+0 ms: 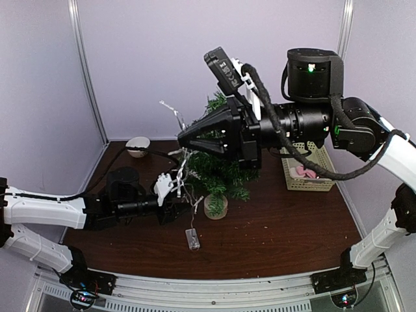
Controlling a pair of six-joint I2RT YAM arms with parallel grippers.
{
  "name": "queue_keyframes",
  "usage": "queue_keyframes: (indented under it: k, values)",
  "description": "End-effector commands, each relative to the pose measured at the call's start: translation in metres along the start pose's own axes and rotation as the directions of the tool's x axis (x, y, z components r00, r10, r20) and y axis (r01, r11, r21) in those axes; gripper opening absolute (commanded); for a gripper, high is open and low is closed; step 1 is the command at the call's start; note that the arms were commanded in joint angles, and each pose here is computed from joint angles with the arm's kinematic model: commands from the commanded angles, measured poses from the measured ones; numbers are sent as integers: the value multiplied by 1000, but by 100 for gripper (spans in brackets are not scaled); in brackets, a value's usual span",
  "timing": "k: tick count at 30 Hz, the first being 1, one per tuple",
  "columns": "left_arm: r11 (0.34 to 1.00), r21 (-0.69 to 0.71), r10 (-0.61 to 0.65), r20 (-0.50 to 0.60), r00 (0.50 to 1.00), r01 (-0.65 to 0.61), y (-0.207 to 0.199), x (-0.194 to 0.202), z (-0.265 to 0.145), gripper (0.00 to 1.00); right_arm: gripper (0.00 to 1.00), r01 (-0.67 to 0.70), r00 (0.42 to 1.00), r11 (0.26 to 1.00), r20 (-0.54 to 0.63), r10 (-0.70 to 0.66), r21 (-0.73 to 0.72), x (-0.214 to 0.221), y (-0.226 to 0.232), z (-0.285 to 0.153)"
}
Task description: Decorate the small christmas tree
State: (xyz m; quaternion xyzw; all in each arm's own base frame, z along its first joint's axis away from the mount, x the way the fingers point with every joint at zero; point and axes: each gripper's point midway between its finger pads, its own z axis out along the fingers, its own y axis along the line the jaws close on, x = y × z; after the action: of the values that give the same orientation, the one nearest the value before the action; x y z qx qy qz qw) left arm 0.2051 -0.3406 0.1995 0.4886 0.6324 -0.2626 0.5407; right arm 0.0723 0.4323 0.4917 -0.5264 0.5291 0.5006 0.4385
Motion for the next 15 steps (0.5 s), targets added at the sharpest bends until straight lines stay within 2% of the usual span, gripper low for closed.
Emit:
queue_keyframes:
  k: [1,7,12,15]
  values:
    - [998,-68,26,82,996,-20,15,-18,-2,47,0,36,998,999,58,-34,-29,-22,14,-16]
    - [997,-80,14,60,998,-10,22,-12,3,40,0,38,997,998,67,-35,-41,-24,16,-17]
    - [995,-95,-7,28,1000,10,23,1,-4,18,0,39,996,999,80,-36,-37,-28,18,-22]
    - [991,-127,-39,45,998,44,25,4,-20,9,0,40,996,999,86,-37,-29,-30,17,-25]
